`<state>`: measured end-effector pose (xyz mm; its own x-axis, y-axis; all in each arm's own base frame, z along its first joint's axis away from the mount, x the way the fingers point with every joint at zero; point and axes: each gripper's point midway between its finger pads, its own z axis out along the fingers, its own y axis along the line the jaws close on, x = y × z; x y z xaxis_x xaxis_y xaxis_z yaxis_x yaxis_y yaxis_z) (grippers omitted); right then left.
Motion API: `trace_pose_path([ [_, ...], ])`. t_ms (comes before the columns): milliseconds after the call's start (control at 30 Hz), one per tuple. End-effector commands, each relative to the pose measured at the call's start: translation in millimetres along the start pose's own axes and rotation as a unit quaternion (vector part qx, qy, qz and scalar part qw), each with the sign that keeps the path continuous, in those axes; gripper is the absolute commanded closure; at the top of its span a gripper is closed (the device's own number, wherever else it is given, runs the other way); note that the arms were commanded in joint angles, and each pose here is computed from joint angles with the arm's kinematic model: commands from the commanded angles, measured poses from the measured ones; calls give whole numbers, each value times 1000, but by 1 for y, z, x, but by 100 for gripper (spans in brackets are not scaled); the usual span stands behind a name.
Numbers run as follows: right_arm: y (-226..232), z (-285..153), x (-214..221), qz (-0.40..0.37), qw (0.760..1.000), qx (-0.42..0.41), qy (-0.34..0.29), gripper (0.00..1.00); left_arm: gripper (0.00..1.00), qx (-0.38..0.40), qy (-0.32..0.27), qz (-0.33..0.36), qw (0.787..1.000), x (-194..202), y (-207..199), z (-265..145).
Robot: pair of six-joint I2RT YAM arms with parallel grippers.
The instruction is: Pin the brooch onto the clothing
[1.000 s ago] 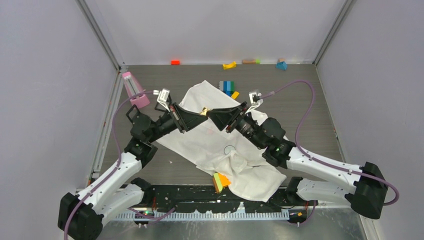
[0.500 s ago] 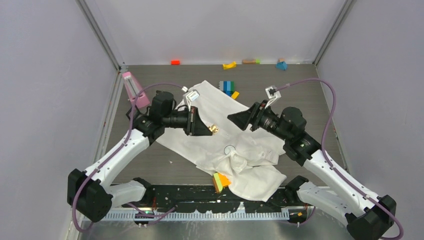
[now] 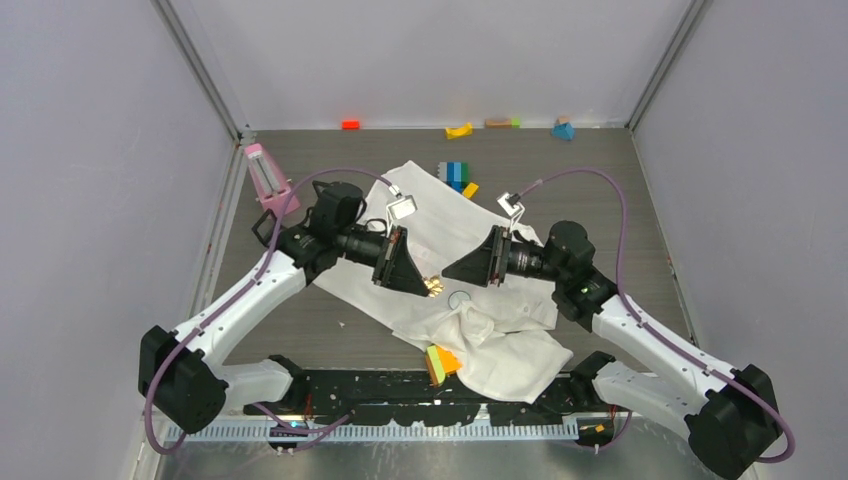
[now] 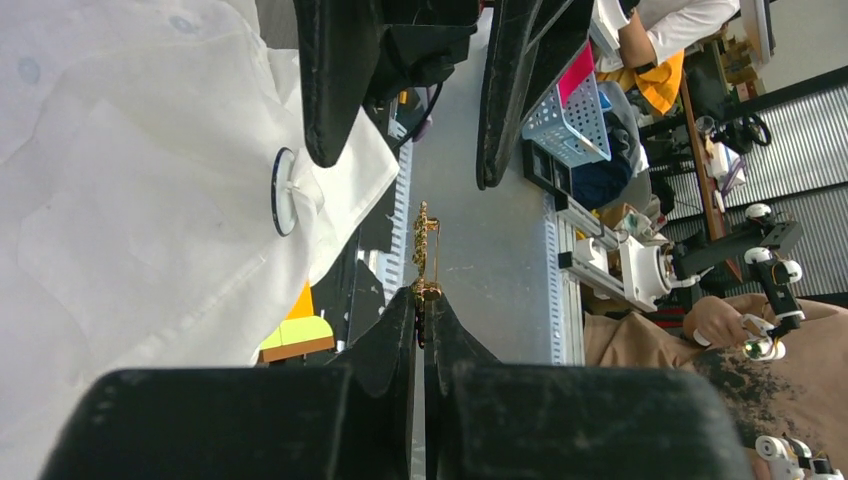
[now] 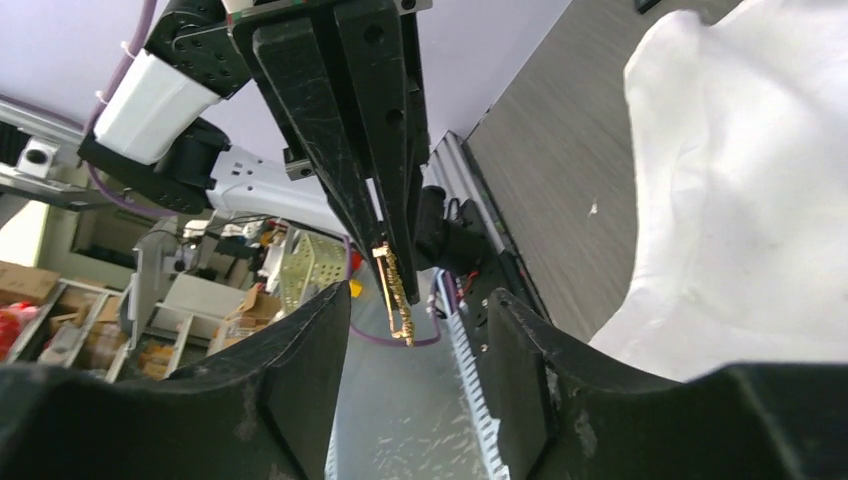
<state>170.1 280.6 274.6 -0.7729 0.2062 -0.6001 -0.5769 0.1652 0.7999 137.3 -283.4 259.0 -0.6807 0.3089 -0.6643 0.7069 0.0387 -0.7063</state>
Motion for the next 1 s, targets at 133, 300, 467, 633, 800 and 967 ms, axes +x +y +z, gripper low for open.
trace_pose_path([
  [133,31,4,7,-15,997,-64,29,55,100,30,3,15,999,2,-10,0],
  [300,33,8,11,-17,997,-66,34,64,100,33,4,18,999,3,-12,0],
  [467,34,10,12,-19,997,-69,32,71,100,38,8,17,999,5,-14,2],
  [633,32,11,15,-20,996,-74,35,82,100,35,8,17,999,5,-13,2],
  [800,29,12,18,-20,996,-73,40,90,100,35,6,20,999,4,-15,1],
  [967,24,12,15,-27,998,-61,22,99,94,23,0,19,1000,1,-12,2],
])
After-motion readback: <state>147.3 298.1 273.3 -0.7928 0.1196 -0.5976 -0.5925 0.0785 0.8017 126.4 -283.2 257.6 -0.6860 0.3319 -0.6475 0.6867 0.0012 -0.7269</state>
